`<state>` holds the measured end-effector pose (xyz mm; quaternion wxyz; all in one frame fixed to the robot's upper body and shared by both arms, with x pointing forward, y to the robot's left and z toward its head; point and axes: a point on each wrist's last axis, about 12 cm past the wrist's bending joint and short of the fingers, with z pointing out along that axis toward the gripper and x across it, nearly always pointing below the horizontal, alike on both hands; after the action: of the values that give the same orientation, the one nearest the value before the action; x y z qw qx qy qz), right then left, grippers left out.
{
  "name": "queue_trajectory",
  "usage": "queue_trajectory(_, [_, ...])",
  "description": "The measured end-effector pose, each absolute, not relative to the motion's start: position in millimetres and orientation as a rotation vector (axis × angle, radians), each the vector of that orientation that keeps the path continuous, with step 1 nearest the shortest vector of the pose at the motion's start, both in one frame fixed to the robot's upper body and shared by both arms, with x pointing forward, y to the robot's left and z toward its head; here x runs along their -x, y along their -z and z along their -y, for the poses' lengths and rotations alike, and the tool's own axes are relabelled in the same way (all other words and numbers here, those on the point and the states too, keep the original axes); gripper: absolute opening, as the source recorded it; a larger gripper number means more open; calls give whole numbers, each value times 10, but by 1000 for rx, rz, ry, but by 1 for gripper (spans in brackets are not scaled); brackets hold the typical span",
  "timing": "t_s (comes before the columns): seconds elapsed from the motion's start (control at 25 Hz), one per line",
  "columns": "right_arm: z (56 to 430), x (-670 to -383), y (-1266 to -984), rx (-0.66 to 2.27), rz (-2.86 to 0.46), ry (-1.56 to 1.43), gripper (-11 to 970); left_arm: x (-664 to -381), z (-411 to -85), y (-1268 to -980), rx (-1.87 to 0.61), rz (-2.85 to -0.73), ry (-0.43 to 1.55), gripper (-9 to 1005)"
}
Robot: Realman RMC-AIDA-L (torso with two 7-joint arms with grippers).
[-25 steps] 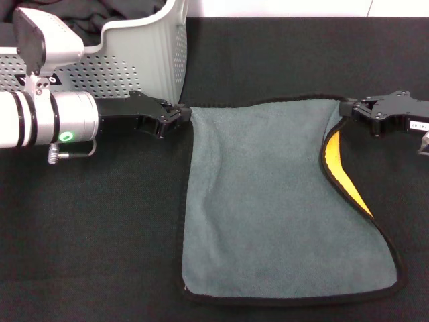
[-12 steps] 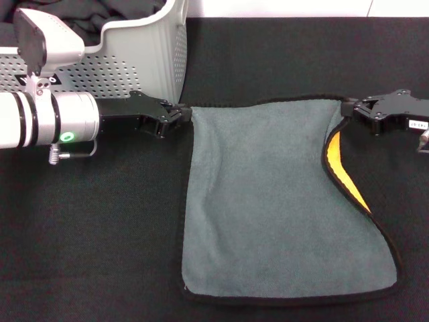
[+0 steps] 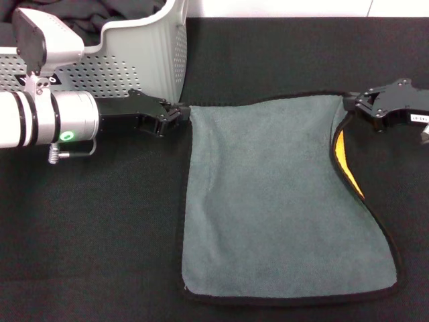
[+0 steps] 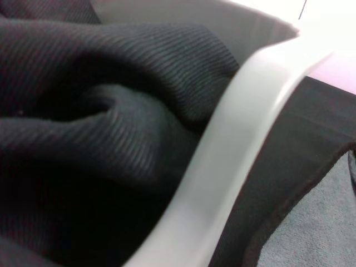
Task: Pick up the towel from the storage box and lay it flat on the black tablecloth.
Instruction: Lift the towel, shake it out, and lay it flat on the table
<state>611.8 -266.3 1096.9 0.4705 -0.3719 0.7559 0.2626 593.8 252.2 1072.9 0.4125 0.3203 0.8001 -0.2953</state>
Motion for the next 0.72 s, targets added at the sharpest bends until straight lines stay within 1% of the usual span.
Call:
queue_trajectory(0.32, [2596,-6153,-10989,1112,-1798,-547,7,-5930,-2485,-10718,-810,-2012,752,51])
queue_trajectory(0.72, [2638,-6154,-11000,1124,-1776,-523,6,-5914,-2480,-10702,-803,-2017,758,52])
